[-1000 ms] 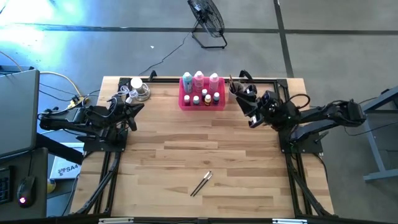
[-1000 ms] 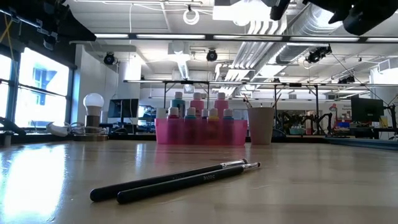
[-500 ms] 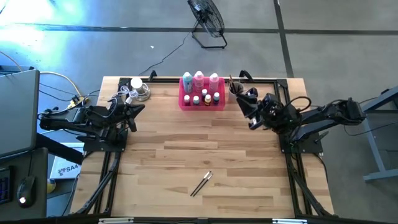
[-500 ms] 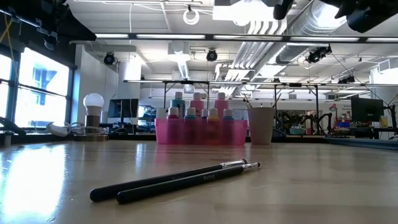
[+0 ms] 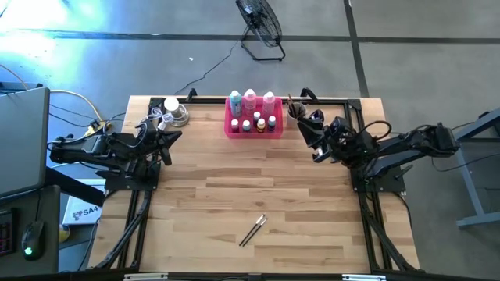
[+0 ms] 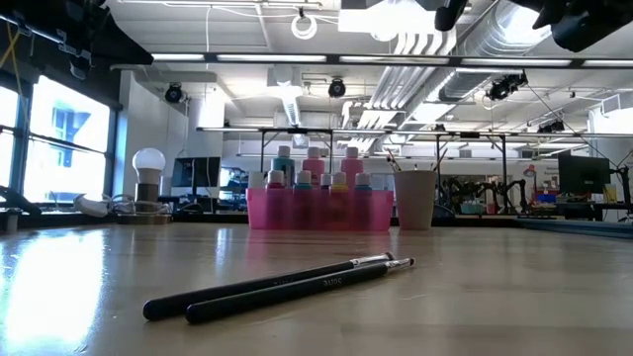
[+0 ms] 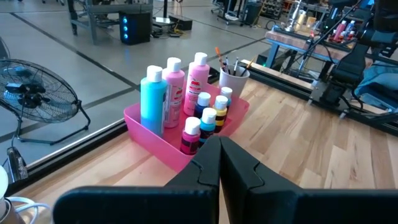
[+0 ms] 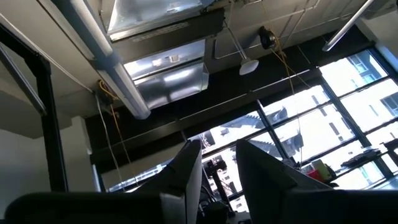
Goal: Pick & Place Paint Supplies
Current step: Move the silver paintbrushes to the middle left of the table
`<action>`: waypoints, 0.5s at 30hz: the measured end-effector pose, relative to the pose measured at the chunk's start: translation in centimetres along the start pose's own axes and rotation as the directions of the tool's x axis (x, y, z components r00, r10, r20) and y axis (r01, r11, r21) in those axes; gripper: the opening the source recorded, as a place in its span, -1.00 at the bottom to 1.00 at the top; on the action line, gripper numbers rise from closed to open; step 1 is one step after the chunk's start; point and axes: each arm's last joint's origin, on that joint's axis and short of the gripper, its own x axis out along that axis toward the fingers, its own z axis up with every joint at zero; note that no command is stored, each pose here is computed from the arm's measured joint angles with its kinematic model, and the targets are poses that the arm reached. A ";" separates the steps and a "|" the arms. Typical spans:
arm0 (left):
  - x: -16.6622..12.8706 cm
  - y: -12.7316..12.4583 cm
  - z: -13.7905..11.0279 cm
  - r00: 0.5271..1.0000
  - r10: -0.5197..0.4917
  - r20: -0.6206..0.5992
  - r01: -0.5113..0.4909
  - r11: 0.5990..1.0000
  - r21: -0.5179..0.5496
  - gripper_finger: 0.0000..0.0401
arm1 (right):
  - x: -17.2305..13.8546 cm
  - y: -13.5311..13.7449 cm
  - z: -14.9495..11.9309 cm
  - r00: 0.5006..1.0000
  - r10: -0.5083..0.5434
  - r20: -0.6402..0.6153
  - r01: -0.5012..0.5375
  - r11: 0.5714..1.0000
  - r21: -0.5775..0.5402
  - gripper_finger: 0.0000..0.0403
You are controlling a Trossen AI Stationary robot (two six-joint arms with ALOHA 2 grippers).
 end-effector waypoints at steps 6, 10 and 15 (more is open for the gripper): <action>0.0 0.0 0.0 1.000 0.000 0.000 0.000 1.000 0.000 -1.00 | -0.1 0.3 -0.1 1.000 0.009 -0.005 -0.009 1.000 0.009 -0.54; 0.0 0.0 0.0 1.000 0.000 0.000 0.000 1.000 0.000 -1.00 | -0.1 0.3 -0.1 1.000 0.007 -0.004 -0.007 1.000 0.008 -0.54; 0.0 0.0 0.0 1.000 0.000 0.000 0.000 1.000 0.000 -1.00 | -0.1 0.3 -0.1 1.000 0.007 -0.005 -0.007 1.000 0.002 -0.54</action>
